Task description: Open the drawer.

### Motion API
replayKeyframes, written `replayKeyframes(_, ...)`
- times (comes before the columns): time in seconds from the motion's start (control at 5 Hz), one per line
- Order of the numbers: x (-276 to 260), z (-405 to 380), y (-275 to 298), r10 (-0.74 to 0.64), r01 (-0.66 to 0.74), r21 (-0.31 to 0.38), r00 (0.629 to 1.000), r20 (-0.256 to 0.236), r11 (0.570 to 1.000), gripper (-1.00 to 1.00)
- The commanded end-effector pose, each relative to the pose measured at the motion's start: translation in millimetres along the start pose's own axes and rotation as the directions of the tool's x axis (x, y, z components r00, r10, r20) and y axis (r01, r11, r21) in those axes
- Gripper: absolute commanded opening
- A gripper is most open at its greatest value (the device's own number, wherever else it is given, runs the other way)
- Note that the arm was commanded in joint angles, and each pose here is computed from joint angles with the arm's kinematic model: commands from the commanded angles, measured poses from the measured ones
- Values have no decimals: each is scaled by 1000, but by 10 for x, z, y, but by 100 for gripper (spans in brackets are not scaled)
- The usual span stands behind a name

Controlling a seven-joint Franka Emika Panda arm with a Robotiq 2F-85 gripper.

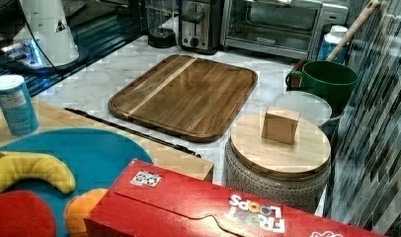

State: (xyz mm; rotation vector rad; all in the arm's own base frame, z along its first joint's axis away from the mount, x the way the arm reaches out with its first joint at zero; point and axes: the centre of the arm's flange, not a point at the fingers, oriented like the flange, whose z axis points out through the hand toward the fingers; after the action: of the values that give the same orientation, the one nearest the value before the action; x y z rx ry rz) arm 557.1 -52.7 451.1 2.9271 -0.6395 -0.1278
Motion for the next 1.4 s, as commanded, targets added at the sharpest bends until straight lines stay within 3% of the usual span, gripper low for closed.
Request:
replayKeyframes(0.2,162,253,585,-342,339,-61,938,-49,939,100)
replayKeyframes(0.6,269,505,847,-476,471,-65,873,-105,880,100)
replayKeyframes(1.4,558,1023,1206,-565,547,-149,815,-129,824,100)
